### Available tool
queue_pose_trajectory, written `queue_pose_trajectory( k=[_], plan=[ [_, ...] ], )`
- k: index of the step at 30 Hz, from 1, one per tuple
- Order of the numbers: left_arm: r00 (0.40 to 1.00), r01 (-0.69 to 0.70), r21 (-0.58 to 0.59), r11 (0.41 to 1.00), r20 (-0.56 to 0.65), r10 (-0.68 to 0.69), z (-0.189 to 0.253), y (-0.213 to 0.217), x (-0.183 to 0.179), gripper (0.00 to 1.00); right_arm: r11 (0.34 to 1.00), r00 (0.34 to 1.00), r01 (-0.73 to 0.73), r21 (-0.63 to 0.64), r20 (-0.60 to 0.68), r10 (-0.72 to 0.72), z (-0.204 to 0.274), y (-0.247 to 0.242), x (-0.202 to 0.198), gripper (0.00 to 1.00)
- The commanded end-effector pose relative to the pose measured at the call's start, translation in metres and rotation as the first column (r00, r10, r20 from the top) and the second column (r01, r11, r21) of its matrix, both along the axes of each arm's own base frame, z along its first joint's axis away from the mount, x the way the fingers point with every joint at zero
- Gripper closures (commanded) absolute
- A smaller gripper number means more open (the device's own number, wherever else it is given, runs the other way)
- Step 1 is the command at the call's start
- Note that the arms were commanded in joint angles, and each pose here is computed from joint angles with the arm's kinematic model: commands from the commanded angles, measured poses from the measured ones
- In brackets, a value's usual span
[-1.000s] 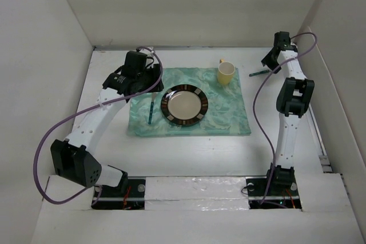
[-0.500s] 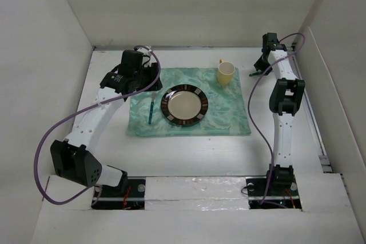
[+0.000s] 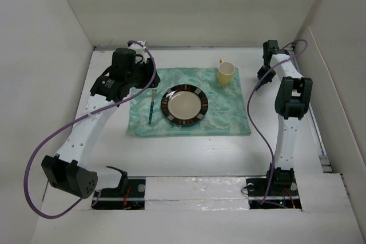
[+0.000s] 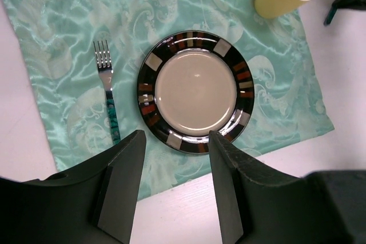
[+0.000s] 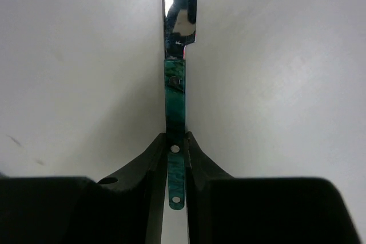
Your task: Set the dinner table for one person
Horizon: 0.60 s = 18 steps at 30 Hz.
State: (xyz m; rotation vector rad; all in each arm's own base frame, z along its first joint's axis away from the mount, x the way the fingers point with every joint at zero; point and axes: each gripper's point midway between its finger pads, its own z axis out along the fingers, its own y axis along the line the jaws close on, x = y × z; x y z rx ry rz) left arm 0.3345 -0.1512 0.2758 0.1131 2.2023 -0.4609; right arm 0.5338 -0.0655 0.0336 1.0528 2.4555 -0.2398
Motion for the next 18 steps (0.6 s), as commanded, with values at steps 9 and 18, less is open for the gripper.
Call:
queue_pose_trajectory(
  k=[9,18],
  plan=[
    [0.997,0.068,-0.111,0.992,0.031,-0.065,0.017,-0.02,-0.002,0.57,0.982,0.929,-0.154,-0.107,0.323,0.18,0.143,0.022,-0.068,1.0],
    [0.977,0.012,-0.264,0.964,0.206,0.044,0.089,-0.017,-0.001,0.5,0.695,0.524,-0.698,-0.175,0.536,0.662,0.267,0.197,-0.158,1.0]
  ],
)
